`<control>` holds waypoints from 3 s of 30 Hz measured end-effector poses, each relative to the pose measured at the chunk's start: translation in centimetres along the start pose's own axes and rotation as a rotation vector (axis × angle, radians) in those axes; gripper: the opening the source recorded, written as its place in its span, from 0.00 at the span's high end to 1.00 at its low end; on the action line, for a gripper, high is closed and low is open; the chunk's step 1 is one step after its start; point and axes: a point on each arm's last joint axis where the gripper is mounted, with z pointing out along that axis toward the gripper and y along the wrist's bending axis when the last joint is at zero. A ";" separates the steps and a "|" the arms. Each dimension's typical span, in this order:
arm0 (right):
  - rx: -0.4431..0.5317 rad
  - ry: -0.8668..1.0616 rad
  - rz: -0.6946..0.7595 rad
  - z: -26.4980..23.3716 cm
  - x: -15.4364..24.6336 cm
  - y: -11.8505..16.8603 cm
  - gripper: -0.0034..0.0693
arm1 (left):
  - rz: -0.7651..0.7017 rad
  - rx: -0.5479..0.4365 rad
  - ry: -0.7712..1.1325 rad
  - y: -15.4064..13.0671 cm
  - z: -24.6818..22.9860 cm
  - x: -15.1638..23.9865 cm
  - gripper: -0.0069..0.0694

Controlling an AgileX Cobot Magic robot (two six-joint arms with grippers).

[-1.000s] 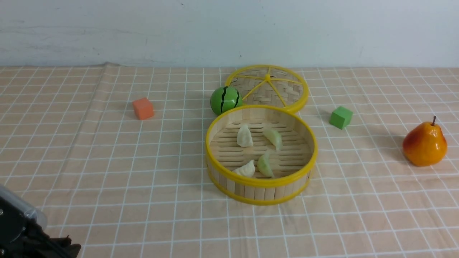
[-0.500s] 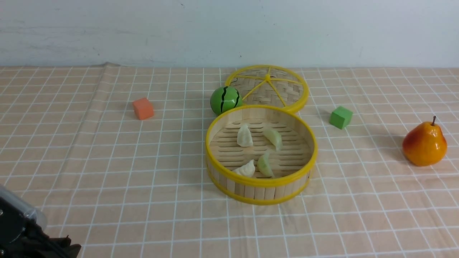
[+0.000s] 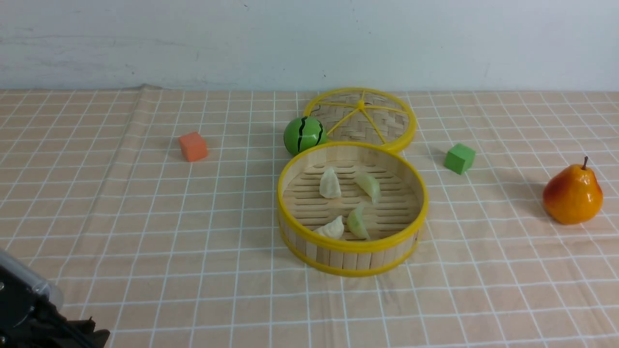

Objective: Put the dumplings into the steamer on the table with the brown tablecloth.

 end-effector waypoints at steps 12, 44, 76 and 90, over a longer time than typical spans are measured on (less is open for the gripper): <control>0.012 0.003 -0.029 0.0 0.0 -0.1 0.97 | 0.000 0.000 0.000 0.0 0.0 0.0 0.76; 0.013 0.006 -0.032 0.0 0.1 -0.1 0.95 | -0.165 0.012 -0.349 -1.3 0.4 10.8 0.72; 0.013 0.006 -0.032 0.0 0.1 -0.1 0.90 | -0.424 -0.259 -0.337 0.4 0.3 11.2 0.93; 0.013 0.006 -0.032 0.0 0.1 -0.1 0.87 | -0.425 -0.259 -0.334 0.4 0.3 11.2 0.93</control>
